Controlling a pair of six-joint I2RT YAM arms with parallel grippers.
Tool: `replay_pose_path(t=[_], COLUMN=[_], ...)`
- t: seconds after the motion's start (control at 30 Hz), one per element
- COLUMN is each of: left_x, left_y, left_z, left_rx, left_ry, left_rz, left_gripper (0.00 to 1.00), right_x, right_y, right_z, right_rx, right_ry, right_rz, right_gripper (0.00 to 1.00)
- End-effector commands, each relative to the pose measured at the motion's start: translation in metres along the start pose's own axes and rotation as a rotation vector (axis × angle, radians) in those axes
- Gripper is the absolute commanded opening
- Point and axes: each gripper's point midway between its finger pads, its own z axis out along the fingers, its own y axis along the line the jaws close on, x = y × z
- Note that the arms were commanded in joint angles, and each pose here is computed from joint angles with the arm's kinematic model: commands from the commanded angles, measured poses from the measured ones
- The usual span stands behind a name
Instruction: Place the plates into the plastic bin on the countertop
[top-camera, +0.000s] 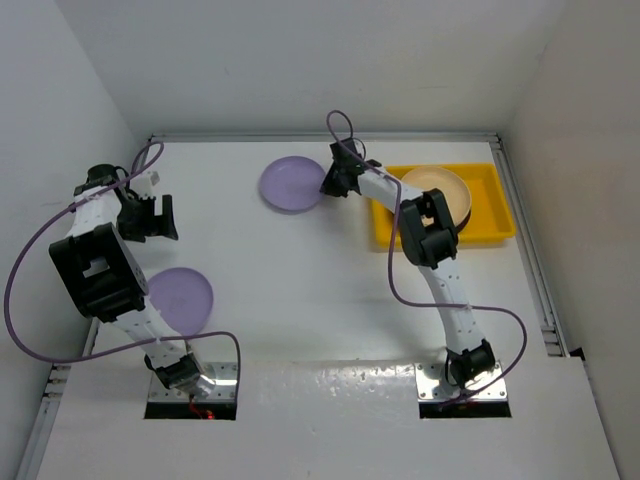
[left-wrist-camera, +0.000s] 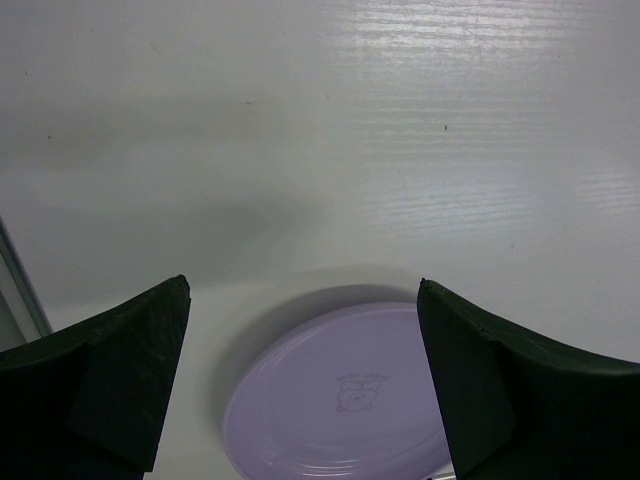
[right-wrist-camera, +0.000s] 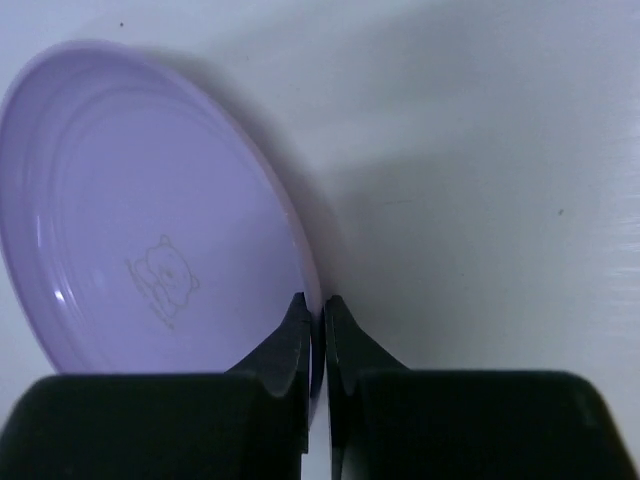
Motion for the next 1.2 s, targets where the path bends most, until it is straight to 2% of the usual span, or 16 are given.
replay_pose_path(t=[0.0, 0.17, 0.2, 0.27, 0.3, 0.33, 0.37, 0.4, 0.43, 0.47, 0.63, 0.83, 1.03, 1.07, 1.13, 1.17], left_x=[-0.016, -0.018, -0.017, -0.019, -0.018, -0.018, -0.018, -0.018, -0.018, -0.019, -0.023, -0.023, -0.024, -0.024, -0.024, -0.024], left_y=[-0.002, -0.002, -0.001, -0.001, 0.001, 0.001, 0.001, 0.001, 0.001, -0.001, -0.004, -0.004, -0.004, -0.004, -0.004, -0.004], left_z=[-0.005, -0.008, -0.008, -0.011, -0.011, -0.011, -0.011, -0.011, -0.011, -0.011, -0.011, -0.011, -0.014, -0.014, -0.014, -0.014], left_rx=[0.009, 0.005, -0.003, -0.007, -0.017, -0.017, -0.017, -0.017, -0.017, -0.005, -0.004, -0.02, -0.023, -0.023, -0.023, -0.023], left_ry=[-0.05, -0.058, -0.055, -0.063, -0.059, -0.059, -0.059, -0.059, -0.059, -0.063, -0.07, -0.061, -0.069, -0.069, -0.069, -0.069], left_rz=[0.008, 0.011, 0.011, 0.023, 0.023, 0.023, 0.023, 0.023, 0.023, 0.023, 0.035, 0.043, 0.045, 0.045, 0.045, 0.045], left_gripper=[0.95, 0.95, 0.95, 0.95, 0.95, 0.95, 0.95, 0.95, 0.95, 0.95, 0.95, 0.95, 0.95, 0.95, 0.95, 0.95], right_x=[0.012, -0.032, -0.068, -0.074, -0.113, -0.117, -0.115, -0.128, -0.133, -0.119, -0.139, -0.149, -0.147, -0.14, -0.136, -0.135], right_y=[-0.008, 0.041, 0.07, 0.047, 0.037, 0.022, 0.002, -0.051, -0.064, -0.093, -0.218, -0.259, -0.27, -0.27, -0.279, -0.285], right_z=[0.008, -0.065, -0.123, -0.142, -0.182, -0.204, -0.221, -0.222, -0.249, -0.244, -0.283, -0.284, -0.263, -0.252, -0.253, -0.253], right_rx=[0.057, -0.092, -0.17, -0.152, -0.164, -0.155, -0.131, -0.042, -0.019, 0.042, 0.259, 0.309, 0.314, 0.299, 0.359, 0.419], right_ry=[0.015, -0.079, -0.173, -0.176, -0.257, -0.275, -0.277, -0.282, -0.303, -0.263, -0.286, -0.275, -0.236, -0.203, -0.18, -0.187], right_rz=[0.017, -0.148, -0.187, -0.211, -0.173, -0.156, -0.14, -0.078, -0.066, -0.049, 0.116, 0.174, 0.176, 0.178, 0.177, 0.161], right_gripper=[0.0, 0.0, 0.0, 0.0, 0.0, 0.0, 0.0, 0.0, 0.0, 0.0, 0.0, 0.0, 0.0, 0.03, 0.2, 0.41])
